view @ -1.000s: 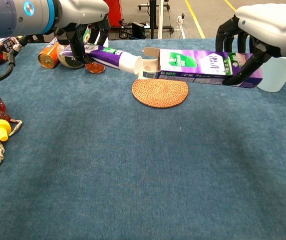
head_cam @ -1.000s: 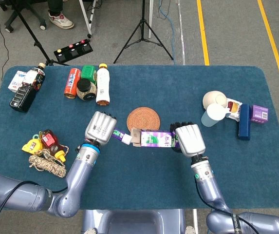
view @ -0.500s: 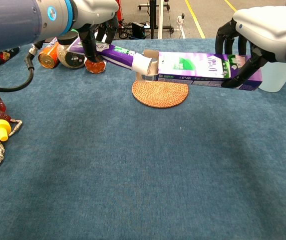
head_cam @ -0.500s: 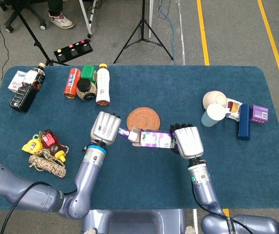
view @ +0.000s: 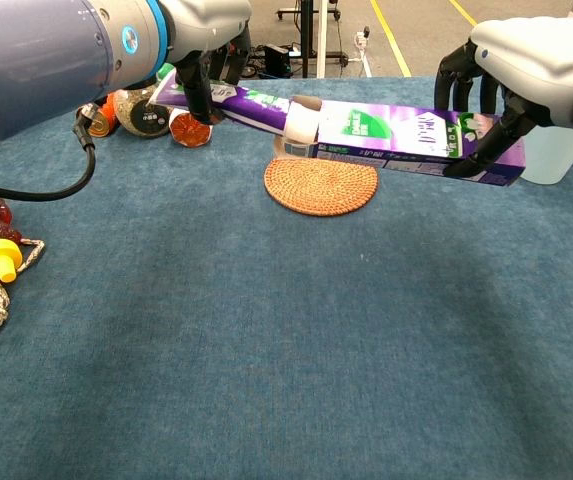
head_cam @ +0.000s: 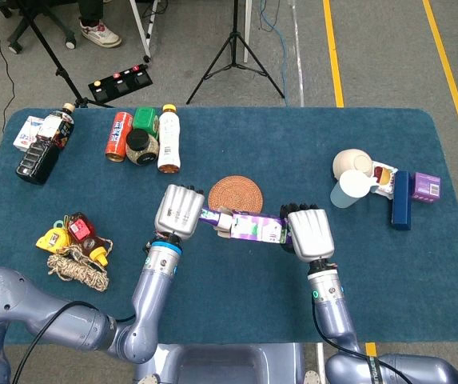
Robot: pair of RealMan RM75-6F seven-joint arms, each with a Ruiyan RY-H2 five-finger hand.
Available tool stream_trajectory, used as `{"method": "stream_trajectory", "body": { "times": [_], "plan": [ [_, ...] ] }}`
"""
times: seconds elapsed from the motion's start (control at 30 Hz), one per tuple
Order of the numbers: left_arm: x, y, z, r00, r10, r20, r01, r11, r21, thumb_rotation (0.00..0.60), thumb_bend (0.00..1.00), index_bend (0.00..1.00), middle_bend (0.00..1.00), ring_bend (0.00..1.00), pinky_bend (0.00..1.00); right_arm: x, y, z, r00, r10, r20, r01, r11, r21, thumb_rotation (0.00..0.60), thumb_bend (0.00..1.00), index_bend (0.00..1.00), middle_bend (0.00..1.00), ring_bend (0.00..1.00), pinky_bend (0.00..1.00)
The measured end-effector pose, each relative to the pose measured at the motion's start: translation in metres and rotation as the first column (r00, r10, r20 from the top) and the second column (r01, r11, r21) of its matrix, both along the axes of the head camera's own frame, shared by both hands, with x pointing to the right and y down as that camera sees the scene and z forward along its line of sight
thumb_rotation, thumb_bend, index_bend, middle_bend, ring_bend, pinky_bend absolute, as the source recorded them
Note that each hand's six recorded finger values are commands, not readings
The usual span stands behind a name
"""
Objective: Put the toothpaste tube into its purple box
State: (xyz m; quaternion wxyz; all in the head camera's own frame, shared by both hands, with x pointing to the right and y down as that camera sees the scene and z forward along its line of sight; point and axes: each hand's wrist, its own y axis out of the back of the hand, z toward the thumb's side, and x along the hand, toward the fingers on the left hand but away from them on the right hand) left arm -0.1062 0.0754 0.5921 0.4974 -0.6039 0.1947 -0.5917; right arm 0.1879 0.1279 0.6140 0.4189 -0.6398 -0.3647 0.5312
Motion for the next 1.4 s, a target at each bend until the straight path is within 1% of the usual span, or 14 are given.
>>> {"method": "stream_trajectory", "body": {
  "times": [0.13, 0.43, 0.63, 0.83, 1.0, 1.07, 1.33, 1.4],
  "plan": [
    [0.002, 0.0, 0.0, 1.0, 0.0, -0.01, 0.0, 1.0, 0.012, 0.6, 0.36, 0.57, 0.51, 0.5, 0.77, -0.002, 0.002, 0.0, 1.0, 0.001, 0.004, -0.001, 1.0, -0.004, 0.6, 0.35, 0.6, 0.63, 0.74, 0.54],
    [0.009, 0.005, 0.002, 1.0, 0.004, -0.025, -0.003, 1.0, 0.017, 0.6, 0.36, 0.57, 0.51, 0.5, 0.77, -0.006, 0.001, -0.001, 1.0, 0.017, 0.012, -0.017, 1.0, -0.009, 0.6, 0.35, 0.6, 0.63, 0.74, 0.54],
    [0.017, 0.009, 0.002, 0.998, -0.003, -0.055, 0.004, 1.0, 0.02, 0.6, 0.36, 0.57, 0.51, 0.5, 0.77, -0.007, 0.0, 0.007, 0.999, 0.051, 0.008, -0.05, 0.998, -0.03, 0.6, 0.35, 0.6, 0.63, 0.74, 0.54],
    [0.021, 0.009, 0.004, 0.999, 0.004, -0.041, -0.002, 0.999, 0.035, 0.6, 0.36, 0.57, 0.51, 0.5, 0.77, -0.015, 0.0, 0.006, 0.998, 0.063, 0.031, -0.062, 0.997, -0.036, 0.6, 0.35, 0.6, 0.63, 0.74, 0.54],
    [0.025, 0.01, 0.005, 0.999, 0.005, -0.045, -0.003, 0.999, 0.039, 0.6, 0.36, 0.57, 0.51, 0.5, 0.77, -0.022, 0.0, 0.003, 0.996, 0.07, 0.063, -0.068, 0.997, -0.038, 0.6, 0.35, 0.61, 0.64, 0.74, 0.55],
    [0.026, 0.011, 0.005, 0.999, 0.008, -0.053, -0.006, 0.999, 0.043, 0.6, 0.36, 0.57, 0.51, 0.5, 0.77, -0.025, 0.0, 0.0, 0.994, 0.073, 0.081, -0.07, 0.997, -0.039, 0.6, 0.35, 0.61, 0.64, 0.74, 0.55],
    [0.03, 0.013, 0.003, 0.997, 0.015, -0.079, -0.011, 0.998, 0.056, 0.6, 0.35, 0.57, 0.51, 0.49, 0.77, -0.024, -0.001, -0.003, 0.991, 0.08, 0.104, -0.077, 0.997, -0.031, 0.6, 0.35, 0.61, 0.64, 0.74, 0.54],
    [0.031, 0.014, 0.001, 0.996, 0.02, -0.091, -0.015, 0.998, 0.056, 0.6, 0.35, 0.55, 0.49, 0.47, 0.75, -0.023, -0.002, -0.003, 0.99, 0.084, 0.114, -0.082, 0.996, -0.031, 0.6, 0.35, 0.62, 0.64, 0.74, 0.55]
  ]
}}
